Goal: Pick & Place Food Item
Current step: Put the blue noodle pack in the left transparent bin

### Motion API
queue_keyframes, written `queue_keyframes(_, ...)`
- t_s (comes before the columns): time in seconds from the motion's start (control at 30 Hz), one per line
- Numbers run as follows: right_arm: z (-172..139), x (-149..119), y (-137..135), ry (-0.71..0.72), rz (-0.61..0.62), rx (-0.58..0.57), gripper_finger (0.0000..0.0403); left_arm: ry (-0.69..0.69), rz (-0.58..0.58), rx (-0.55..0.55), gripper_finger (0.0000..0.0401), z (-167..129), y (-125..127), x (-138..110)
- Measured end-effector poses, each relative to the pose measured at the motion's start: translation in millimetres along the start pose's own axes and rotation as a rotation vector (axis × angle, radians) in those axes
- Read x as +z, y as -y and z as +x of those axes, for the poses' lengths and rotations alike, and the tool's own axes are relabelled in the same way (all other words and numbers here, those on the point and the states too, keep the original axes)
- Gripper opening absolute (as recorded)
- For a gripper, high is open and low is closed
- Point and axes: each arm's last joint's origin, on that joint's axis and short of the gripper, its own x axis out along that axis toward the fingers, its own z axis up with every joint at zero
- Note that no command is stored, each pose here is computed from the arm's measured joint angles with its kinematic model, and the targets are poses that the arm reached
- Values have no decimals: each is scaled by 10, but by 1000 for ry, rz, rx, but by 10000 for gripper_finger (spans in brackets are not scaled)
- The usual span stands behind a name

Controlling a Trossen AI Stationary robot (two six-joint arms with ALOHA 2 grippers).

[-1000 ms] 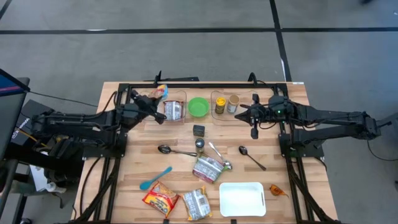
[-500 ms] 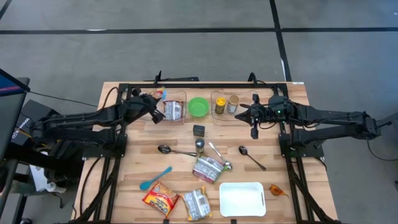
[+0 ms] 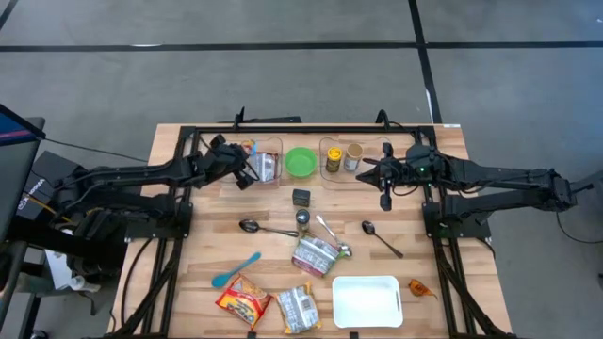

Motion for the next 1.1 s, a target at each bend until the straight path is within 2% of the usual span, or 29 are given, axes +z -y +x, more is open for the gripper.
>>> queue_keyframes(0.57, -1, -6, -1, -6, 5, 1, 5, -68, 69, 16, 2, 67, 13, -65)
queue_keyframes(1.1, -1, -10, -3, -10, 8, 2, 5, -138, 65, 46, 5, 270, -4, -132)
